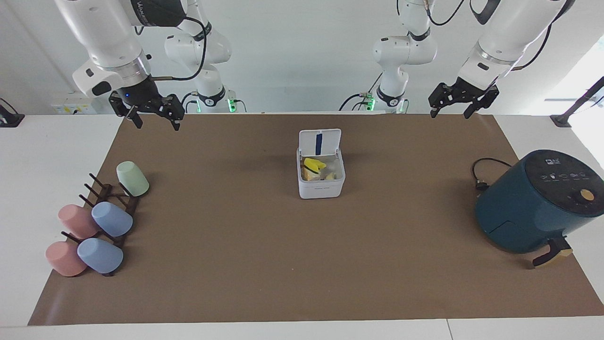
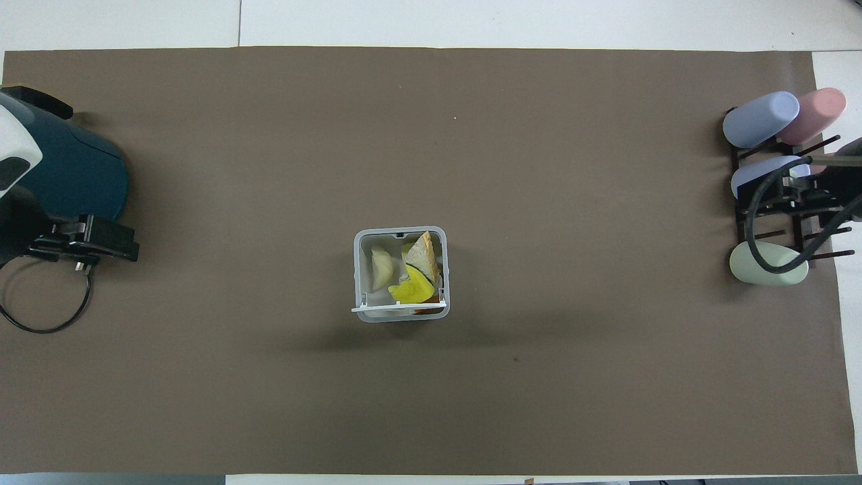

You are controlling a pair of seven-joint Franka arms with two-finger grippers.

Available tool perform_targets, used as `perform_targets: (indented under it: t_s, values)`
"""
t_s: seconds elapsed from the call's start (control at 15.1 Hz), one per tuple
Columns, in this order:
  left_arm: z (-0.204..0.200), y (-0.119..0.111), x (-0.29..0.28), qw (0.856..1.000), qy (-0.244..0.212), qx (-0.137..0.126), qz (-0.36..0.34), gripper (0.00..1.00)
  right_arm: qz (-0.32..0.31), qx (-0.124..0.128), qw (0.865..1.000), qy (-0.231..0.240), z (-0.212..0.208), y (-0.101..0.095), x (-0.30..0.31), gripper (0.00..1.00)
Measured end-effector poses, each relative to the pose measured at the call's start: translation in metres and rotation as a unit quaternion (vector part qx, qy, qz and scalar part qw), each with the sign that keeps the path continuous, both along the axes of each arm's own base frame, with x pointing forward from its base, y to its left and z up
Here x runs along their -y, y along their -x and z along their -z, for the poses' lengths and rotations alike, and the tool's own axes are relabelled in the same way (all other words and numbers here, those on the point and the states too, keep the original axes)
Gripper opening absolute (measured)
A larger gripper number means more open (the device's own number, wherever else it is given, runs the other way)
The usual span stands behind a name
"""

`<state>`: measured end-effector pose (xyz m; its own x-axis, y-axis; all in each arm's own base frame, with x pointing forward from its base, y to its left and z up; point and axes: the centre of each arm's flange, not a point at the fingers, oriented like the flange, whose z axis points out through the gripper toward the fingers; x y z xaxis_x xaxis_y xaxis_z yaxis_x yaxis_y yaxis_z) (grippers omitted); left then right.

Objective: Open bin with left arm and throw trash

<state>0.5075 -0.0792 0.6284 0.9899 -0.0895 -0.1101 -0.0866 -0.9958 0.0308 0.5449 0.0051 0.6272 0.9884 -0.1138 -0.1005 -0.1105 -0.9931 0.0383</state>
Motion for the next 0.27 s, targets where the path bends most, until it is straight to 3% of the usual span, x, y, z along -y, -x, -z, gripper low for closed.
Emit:
perform_targets:
  t_s: [0.27]
  values:
    - [0.0001,-0.0002,-0.0024,1.0,0.0,-0.001,-0.002,1.0,0.009,-0.003,1.0,0.001,-0.0066,0.0098,0.0091,1.0]
